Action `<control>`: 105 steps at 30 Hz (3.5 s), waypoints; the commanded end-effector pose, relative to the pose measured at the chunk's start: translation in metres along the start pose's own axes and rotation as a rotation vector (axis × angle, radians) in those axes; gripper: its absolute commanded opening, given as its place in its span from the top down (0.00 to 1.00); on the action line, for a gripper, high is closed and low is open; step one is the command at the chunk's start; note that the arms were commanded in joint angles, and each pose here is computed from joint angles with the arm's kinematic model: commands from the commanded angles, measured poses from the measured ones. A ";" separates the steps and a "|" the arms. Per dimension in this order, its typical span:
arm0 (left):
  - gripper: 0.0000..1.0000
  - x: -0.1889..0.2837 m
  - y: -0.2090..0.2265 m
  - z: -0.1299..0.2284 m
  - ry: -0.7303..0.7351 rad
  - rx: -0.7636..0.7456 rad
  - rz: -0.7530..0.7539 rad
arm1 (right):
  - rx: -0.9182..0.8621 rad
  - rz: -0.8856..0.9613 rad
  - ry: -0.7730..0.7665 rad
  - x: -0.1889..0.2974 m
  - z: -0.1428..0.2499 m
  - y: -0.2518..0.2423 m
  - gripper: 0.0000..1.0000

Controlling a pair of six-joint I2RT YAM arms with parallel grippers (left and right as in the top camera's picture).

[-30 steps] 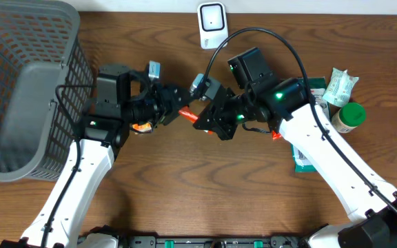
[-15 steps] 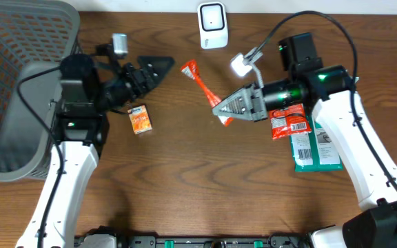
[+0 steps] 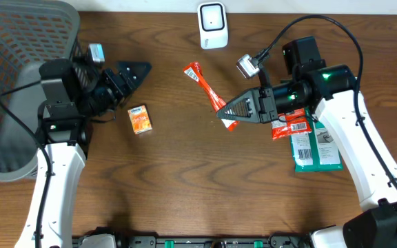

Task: Scan the item barcode
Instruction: 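Carry the Nescafe stick with the right gripper to the scanner, then hold the Nescafe stick barcode under the white scanner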

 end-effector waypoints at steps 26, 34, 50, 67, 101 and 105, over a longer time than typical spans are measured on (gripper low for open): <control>0.23 0.029 0.079 -0.006 -0.177 -0.095 -0.589 | 0.365 0.312 -0.140 0.034 0.012 0.090 0.99; 0.14 0.032 0.086 -0.004 -0.174 -0.081 -0.634 | 0.281 0.826 -0.203 0.032 -0.042 0.032 0.99; 0.13 0.032 0.086 -0.004 -0.173 -0.081 -0.634 | 0.614 1.698 0.057 0.029 -0.175 -0.063 0.99; 0.13 0.032 0.086 -0.004 -0.173 -0.081 -0.634 | 0.724 2.056 0.278 0.035 -0.206 -0.278 0.99; 0.13 0.032 0.086 -0.004 -0.173 -0.081 -0.634 | 0.703 1.934 0.296 0.053 -0.205 -0.273 0.99; 0.13 0.032 0.086 -0.004 -0.173 -0.081 -0.634 | 0.689 1.806 0.278 0.050 -0.203 -0.255 0.99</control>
Point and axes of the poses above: each gripper's point midway between its finger pads, its own x axis back along the fingers, its own y axis along the line the jaws close on, z = x × y, the point moved 5 cm from there along x, back along the fingers, and after that the axes turned 3 degrees about x, right-handed, at the moved point
